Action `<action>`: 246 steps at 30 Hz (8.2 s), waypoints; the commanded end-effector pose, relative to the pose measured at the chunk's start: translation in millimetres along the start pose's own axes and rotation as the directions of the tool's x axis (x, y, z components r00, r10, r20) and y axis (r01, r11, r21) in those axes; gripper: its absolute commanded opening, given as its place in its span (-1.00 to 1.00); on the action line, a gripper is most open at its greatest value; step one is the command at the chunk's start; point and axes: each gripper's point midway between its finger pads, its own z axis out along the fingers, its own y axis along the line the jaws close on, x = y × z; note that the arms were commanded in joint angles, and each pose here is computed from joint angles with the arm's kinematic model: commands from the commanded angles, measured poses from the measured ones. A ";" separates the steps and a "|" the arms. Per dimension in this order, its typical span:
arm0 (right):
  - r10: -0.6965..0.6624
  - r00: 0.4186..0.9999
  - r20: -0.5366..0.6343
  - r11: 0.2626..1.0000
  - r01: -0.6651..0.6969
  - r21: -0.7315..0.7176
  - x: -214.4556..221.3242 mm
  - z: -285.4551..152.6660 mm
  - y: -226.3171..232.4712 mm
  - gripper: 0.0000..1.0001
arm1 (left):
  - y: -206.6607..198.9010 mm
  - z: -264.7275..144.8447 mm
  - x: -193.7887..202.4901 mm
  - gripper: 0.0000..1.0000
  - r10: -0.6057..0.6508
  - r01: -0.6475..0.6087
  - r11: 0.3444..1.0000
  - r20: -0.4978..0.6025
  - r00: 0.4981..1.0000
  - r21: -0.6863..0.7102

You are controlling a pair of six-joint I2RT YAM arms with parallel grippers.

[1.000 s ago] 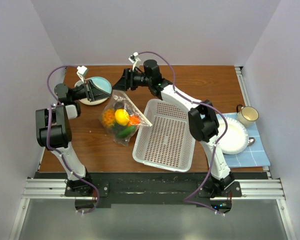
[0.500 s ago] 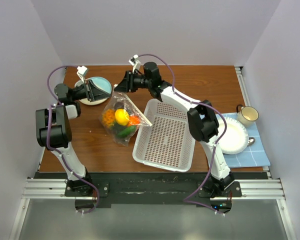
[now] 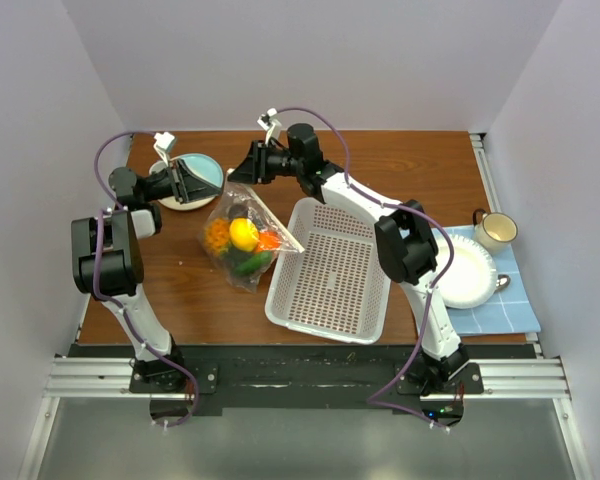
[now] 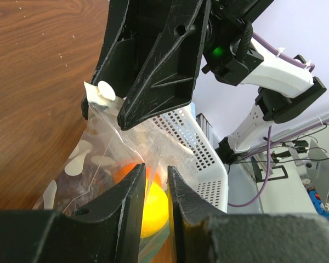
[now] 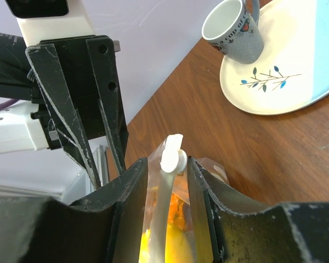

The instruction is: Open the zip-top bag and remove the fake food

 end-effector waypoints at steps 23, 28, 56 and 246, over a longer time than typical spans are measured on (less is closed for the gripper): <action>-0.089 0.993 0.074 0.988 0.098 -0.119 -44.9 -21.7 73.5 -0.74 | -22.2 -13.3 22.1 -0.48 0.592 -0.585 0.805 -0.173 0.787 0.098; -0.095 0.993 0.066 0.988 0.102 -0.114 -45.2 -22.0 72.6 -0.54 | -21.5 -14.0 18.7 -0.45 0.592 -0.585 0.806 -0.173 0.787 0.094; -0.056 0.998 0.030 0.990 0.059 -0.128 -24.8 -3.7 65.8 -0.42 | -24.1 -14.1 19.4 -0.47 0.596 -0.589 0.803 -0.173 0.784 0.094; -0.252 0.959 -0.130 0.921 0.279 0.271 66.6 -131.7 50.8 0.07 | -41.1 16.1 39.0 -0.97 0.544 -0.515 0.838 -0.210 0.812 0.180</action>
